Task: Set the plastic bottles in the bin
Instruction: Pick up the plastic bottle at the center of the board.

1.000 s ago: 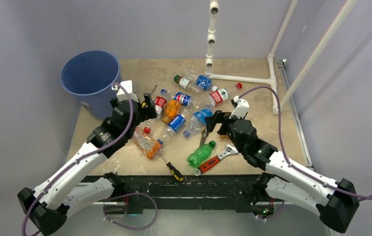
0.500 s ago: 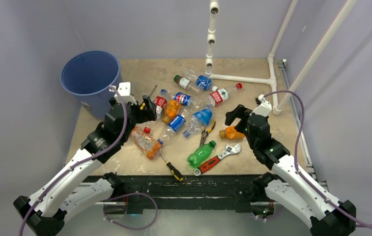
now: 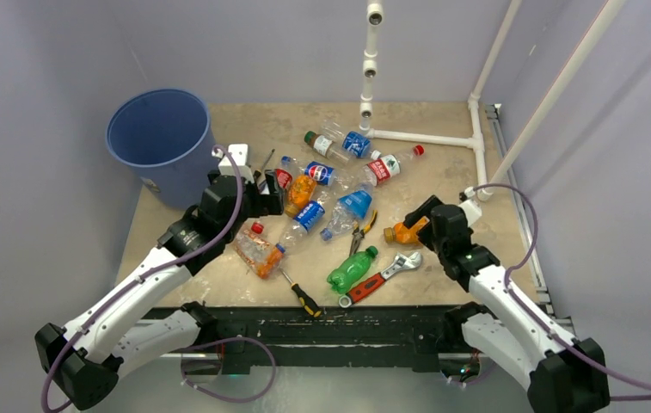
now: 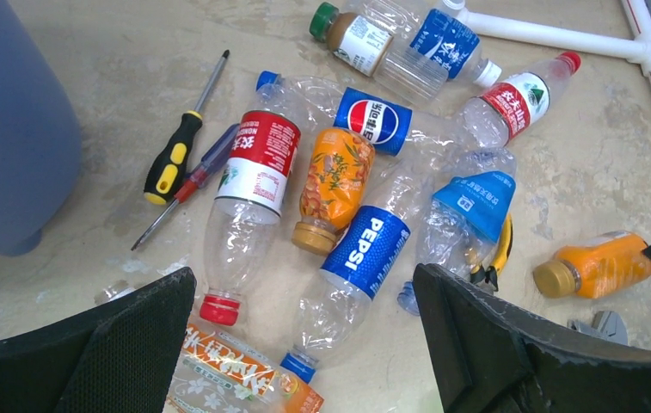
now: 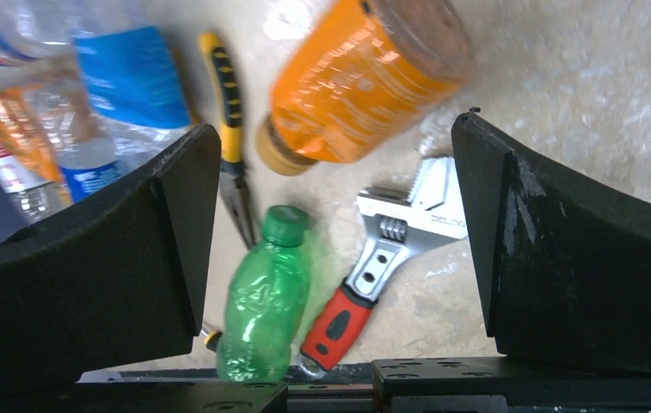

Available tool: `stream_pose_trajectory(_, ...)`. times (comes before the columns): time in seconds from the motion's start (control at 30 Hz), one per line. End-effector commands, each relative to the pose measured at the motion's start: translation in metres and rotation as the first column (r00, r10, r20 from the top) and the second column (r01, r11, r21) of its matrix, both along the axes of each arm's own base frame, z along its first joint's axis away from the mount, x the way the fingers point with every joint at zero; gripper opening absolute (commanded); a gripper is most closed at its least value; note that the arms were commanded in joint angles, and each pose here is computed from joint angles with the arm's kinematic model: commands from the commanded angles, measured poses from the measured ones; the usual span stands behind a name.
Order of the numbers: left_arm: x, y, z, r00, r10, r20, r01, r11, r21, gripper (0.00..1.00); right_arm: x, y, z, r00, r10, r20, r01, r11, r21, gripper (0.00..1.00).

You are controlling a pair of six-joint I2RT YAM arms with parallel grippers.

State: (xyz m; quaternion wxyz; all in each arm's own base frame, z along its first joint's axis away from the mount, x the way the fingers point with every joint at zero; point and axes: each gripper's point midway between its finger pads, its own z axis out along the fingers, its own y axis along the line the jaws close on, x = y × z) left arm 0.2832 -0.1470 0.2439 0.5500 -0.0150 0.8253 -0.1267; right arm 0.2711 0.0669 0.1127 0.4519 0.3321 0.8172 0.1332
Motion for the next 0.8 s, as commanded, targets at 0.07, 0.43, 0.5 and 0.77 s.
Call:
stream_pose_trajectory(0.07, -0.002, -0.009, 0.010, 0.999, -0.035, 0.010, 0.036, 0.998, -0.043, 0.98, -0.002, 0.006, -0.029, 0.996, -0.060, -0.063, 0.066, 0.993, 0.097, 0.97)
stream_pose_trajectory(0.43, -0.003, -0.010, 0.008, 0.999, -0.043, 0.007, 0.043, 0.998, -0.042, 0.98, 0.015, -0.002, -0.058, 0.990, -0.110, -0.090, 0.117, 0.990, 0.082, 0.97)
stream_pose_trajectory(0.5, -0.002, -0.010, 0.008, 0.999, -0.041, 0.005, 0.041, 0.998, -0.040, 0.98, 0.017, -0.004, -0.064, 0.988, -0.114, -0.102, 0.122, 0.989, 0.079, 0.96)
stream_pose_trajectory(0.77, -0.002, -0.010, 0.006, 0.999, -0.042, 0.002, 0.042, 0.999, -0.034, 0.97, 0.024, -0.003, -0.071, 0.991, -0.101, -0.090, 0.108, 0.991, 0.078, 0.84)
